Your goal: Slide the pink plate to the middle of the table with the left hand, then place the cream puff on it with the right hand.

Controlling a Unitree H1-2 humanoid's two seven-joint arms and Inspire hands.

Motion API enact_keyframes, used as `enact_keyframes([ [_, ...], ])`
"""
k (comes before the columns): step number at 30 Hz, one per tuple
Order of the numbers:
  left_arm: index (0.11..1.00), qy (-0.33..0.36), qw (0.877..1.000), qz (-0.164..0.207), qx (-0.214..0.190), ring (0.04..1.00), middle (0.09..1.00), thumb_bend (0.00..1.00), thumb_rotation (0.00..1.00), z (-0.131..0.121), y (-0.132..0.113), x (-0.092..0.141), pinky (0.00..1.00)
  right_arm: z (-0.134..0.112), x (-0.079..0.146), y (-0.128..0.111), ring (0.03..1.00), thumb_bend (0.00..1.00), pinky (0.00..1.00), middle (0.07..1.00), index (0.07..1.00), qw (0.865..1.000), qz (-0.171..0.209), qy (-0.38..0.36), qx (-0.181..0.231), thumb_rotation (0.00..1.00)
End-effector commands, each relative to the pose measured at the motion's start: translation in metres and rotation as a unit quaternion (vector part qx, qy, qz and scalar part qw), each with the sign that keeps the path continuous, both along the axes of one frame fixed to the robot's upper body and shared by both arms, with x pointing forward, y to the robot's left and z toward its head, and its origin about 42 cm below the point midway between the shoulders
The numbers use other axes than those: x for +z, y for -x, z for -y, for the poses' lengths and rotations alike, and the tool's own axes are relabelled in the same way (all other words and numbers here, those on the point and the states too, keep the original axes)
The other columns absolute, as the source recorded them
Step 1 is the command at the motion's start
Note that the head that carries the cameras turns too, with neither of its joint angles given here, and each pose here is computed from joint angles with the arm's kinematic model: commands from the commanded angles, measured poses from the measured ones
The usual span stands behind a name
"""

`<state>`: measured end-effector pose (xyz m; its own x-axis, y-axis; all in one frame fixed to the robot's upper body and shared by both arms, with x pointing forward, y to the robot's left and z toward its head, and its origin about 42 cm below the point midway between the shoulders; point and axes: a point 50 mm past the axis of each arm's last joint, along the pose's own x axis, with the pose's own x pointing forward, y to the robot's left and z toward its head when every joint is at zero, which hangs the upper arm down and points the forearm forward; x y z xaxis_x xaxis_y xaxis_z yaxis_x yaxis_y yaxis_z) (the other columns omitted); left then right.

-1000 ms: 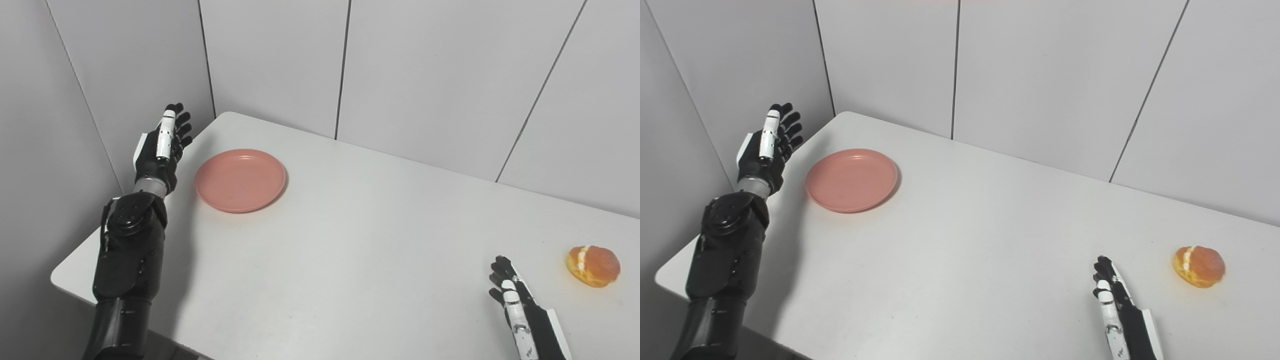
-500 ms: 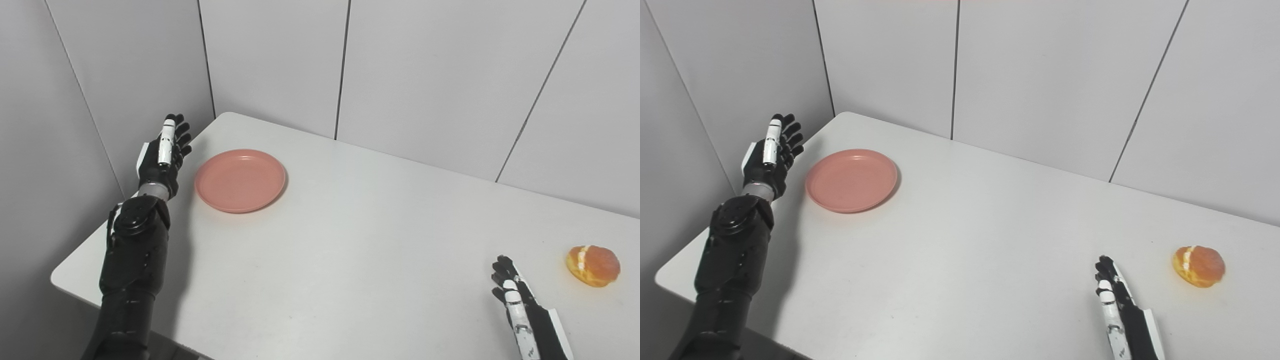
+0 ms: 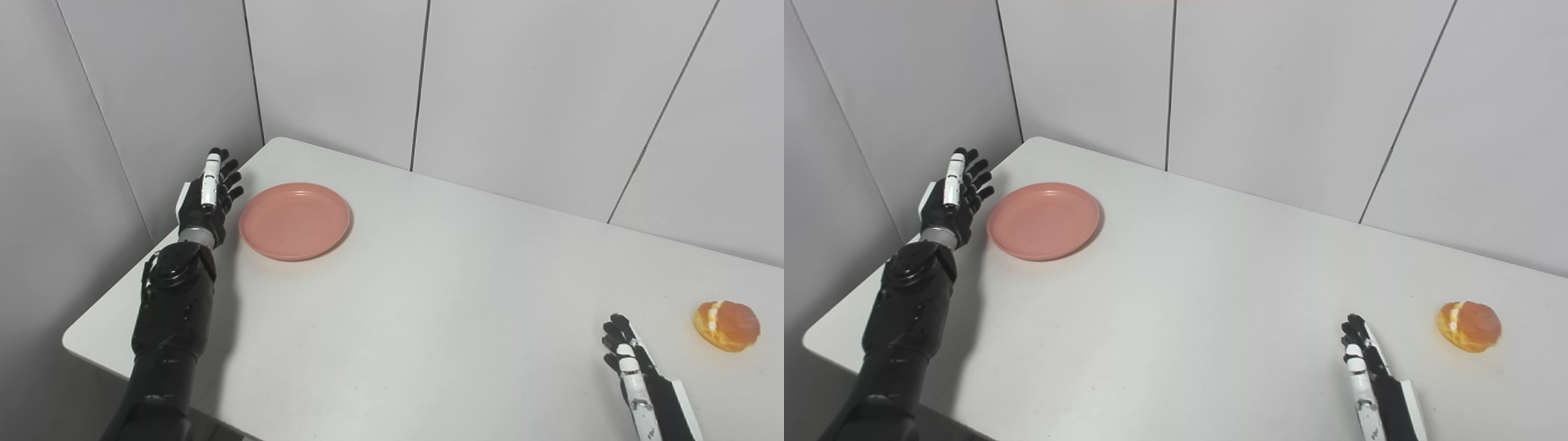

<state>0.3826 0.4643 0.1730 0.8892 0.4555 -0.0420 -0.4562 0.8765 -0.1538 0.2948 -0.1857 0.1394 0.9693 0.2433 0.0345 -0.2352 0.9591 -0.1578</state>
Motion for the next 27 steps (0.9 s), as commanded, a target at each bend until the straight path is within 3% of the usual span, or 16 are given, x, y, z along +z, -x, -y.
enact_keyframes([
  [1,0.902,-0.018,0.998,0.052,-0.007,0.935,0.925,0.34,1.00,-0.007,-0.014,0.032,0.94,-0.003,0.017,-0.004,0.942,0.06,0.95,0.934,0.932,1.000,0.028,-0.010,0.000,1.00],
  [9,0.923,0.020,0.999,0.032,-0.019,0.948,0.942,0.33,1.00,-0.003,-0.021,0.017,0.95,-0.002,0.016,-0.005,0.950,0.07,0.96,0.945,0.941,1.000,0.028,-0.010,0.007,1.00],
  [18,0.937,0.051,0.998,0.034,-0.016,0.951,0.949,0.32,1.00,-0.002,-0.021,0.010,0.94,-0.003,0.018,-0.004,0.951,0.07,0.97,0.947,0.943,1.000,0.023,-0.008,0.005,1.00],
  [27,0.939,0.045,0.999,0.025,-0.015,0.944,0.944,0.33,1.00,-0.005,-0.020,0.001,0.93,-0.003,0.018,-0.004,0.942,0.08,0.94,0.933,0.928,1.000,0.025,-0.003,0.003,1.00],
])
